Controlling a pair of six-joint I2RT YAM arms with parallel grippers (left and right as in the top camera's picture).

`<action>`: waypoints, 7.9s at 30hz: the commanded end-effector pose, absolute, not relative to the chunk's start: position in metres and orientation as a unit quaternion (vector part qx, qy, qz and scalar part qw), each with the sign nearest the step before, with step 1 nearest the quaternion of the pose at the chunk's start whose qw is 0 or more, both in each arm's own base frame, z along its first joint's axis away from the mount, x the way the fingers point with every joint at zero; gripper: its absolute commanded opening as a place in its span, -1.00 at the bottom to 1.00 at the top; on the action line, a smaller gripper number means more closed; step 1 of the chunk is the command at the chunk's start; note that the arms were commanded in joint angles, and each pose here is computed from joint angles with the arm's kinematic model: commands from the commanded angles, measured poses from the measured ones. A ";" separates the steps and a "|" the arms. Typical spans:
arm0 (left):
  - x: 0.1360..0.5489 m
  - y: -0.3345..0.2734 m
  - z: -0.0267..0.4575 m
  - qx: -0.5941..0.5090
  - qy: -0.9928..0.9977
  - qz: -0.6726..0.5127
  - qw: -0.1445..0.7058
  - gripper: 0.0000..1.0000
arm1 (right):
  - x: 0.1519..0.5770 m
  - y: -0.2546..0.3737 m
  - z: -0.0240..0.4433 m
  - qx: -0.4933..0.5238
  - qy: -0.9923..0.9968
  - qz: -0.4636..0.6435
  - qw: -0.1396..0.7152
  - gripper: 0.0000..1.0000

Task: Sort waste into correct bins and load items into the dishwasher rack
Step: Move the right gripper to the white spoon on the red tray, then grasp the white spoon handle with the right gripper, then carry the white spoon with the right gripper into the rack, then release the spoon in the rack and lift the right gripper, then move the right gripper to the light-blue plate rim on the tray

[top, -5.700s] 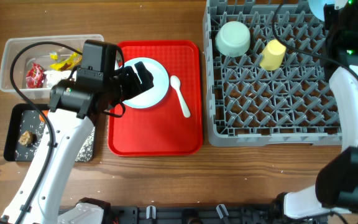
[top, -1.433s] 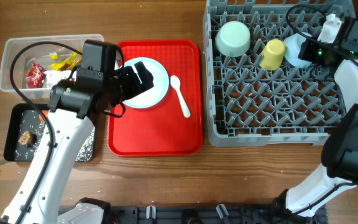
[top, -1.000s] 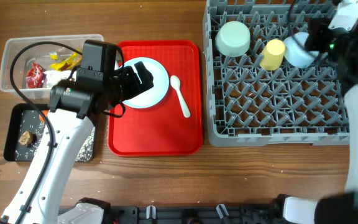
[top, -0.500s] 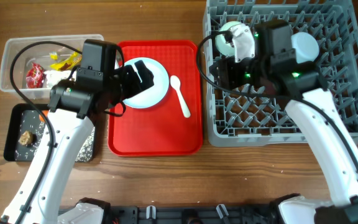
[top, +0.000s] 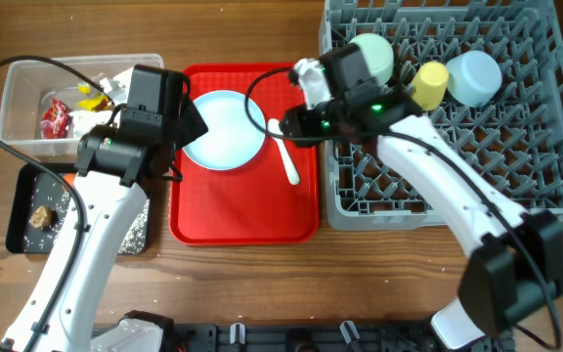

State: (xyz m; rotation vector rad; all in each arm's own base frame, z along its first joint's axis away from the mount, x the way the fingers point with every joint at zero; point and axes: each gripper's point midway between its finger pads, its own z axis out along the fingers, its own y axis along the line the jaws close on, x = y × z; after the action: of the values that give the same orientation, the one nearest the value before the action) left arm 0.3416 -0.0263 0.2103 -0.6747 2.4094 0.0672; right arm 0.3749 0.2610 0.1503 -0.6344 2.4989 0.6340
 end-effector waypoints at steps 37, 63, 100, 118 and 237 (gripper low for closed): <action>0.341 -0.014 0.223 -0.271 0.900 0.047 0.338 1.00 | 0.417 0.286 -0.004 -0.164 0.951 0.095 0.243 -0.17; 0.341 -0.014 0.223 -0.271 0.900 0.047 0.338 1.00 | 0.420 0.287 -0.012 -0.161 0.951 0.095 0.247 -0.30; 0.341 -0.014 0.223 -0.271 0.900 0.047 0.338 1.00 | 0.432 0.289 0.059 -0.167 0.930 0.104 0.312 -0.91; 0.341 -0.014 0.223 -0.271 0.900 0.047 0.338 1.00 | 0.420 0.138 0.168 -0.116 0.942 0.024 0.313 -0.91; 0.341 -0.014 0.223 -0.271 0.900 0.047 0.338 1.00 | 0.447 0.330 0.009 -0.160 0.926 0.100 0.328 -0.91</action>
State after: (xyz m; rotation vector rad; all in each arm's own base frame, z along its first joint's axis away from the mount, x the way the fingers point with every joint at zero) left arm 0.3419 -0.0180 0.2130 -0.6857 2.3829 0.1248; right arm 0.4445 0.3300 0.0155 -0.4165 2.4230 0.2777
